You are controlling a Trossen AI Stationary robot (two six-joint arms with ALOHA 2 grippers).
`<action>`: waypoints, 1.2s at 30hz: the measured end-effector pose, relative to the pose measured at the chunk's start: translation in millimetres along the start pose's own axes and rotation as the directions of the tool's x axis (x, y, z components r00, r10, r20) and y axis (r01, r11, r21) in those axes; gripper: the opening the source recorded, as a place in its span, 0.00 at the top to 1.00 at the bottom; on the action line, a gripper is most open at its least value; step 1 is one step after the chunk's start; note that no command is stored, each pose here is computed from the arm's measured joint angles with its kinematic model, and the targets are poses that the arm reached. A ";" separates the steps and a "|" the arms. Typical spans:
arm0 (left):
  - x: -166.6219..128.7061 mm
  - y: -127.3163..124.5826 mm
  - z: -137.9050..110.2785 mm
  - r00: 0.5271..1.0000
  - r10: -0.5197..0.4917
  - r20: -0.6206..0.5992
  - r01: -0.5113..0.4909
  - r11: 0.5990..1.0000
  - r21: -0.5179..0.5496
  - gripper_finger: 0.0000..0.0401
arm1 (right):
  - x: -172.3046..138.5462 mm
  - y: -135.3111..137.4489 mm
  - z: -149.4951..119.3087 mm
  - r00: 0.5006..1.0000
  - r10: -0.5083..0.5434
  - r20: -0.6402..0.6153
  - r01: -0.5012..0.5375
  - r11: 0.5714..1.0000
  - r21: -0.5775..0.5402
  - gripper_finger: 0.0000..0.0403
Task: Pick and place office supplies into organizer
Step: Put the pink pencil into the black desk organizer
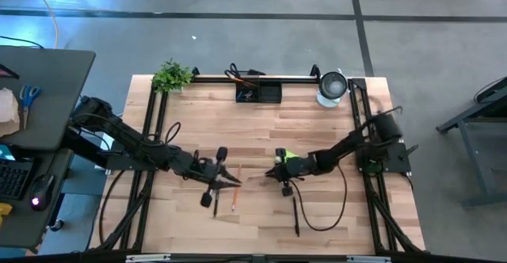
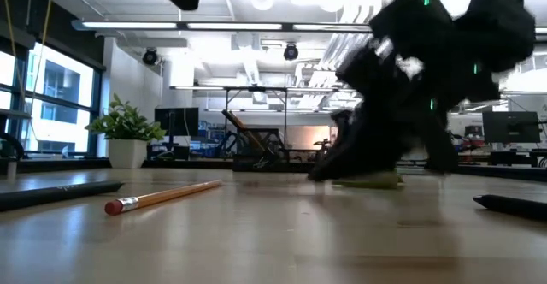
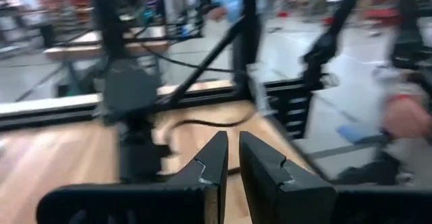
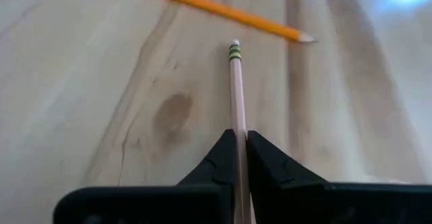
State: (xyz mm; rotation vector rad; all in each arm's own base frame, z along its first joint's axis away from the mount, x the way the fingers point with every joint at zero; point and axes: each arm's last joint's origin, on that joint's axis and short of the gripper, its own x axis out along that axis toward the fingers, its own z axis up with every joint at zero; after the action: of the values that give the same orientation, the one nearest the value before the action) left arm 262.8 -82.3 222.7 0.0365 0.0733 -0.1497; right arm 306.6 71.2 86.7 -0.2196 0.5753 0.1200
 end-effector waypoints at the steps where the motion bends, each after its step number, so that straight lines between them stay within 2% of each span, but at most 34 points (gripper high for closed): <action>1: -1.1 -0.4 1.5 1.000 -0.020 0.005 0.020 1.000 -0.001 0.93 | -6.8 -2.1 7.0 1.000 -0.011 0.002 0.011 1.000 0.001 0.99; 5: -3.8 -1.5 5.9 0.997 -0.074 0.023 0.074 0.997 -0.002 0.93 | -38.9 -11.5 38.4 0.996 -0.071 0.053 0.071 0.997 0.007 0.99; 10: -3.8 -1.3 5.3 0.997 -0.072 0.015 0.071 0.997 0.007 0.93 | -86.8 -15.6 69.9 0.985 -0.105 0.139 0.102 0.994 0.027 0.99; 14: -3.8 1.0 5.3 1.000 0.009 0.015 -0.009 0.999 0.047 0.93 | -132.7 -13.0 80.0 0.981 -0.132 0.139 0.122 0.989 0.082 0.99; 17: -3.0 3.2 4.4 0.997 0.078 0.013 -0.079 0.992 0.098 0.93 | -165.6 -7.3 90.6 0.964 -0.131 0.233 0.107 0.988 0.112 0.99; 20: 3.0 8.0 -0.3 0.988 0.150 0.028 -0.153 0.980 0.125 0.93 | -189.8 -0.8 101.7 0.927 -0.110 0.358 0.082 0.992 0.093 0.99; 22: 7.8 12.2 0.9 0.982 0.162 0.093 -0.171 0.981 0.096 0.92 | -197.3 2.9 106.8 0.906 -0.102 0.411 0.080 0.994 0.072 0.99; 26: 22.1 16.8 4.2 0.968 0.117 0.222 -0.127 0.991 0.032 0.86 | -197.0 7.9 110.6 0.889 -0.094 0.449 0.074 0.995 0.062 0.99; 36: 77.1 29.9 31.7 0.942 0.183 0.282 -0.194 0.981 0.011 0.53 | -195.5 11.5 116.2 0.862 -0.071 0.502 0.064 0.997 0.033 0.99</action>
State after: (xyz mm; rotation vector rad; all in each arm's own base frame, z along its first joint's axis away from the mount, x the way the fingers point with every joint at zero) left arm 345.5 -65.5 249.5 0.0602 -0.2166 0.0370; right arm 202.9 100.1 287.3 -0.1835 0.0437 0.0996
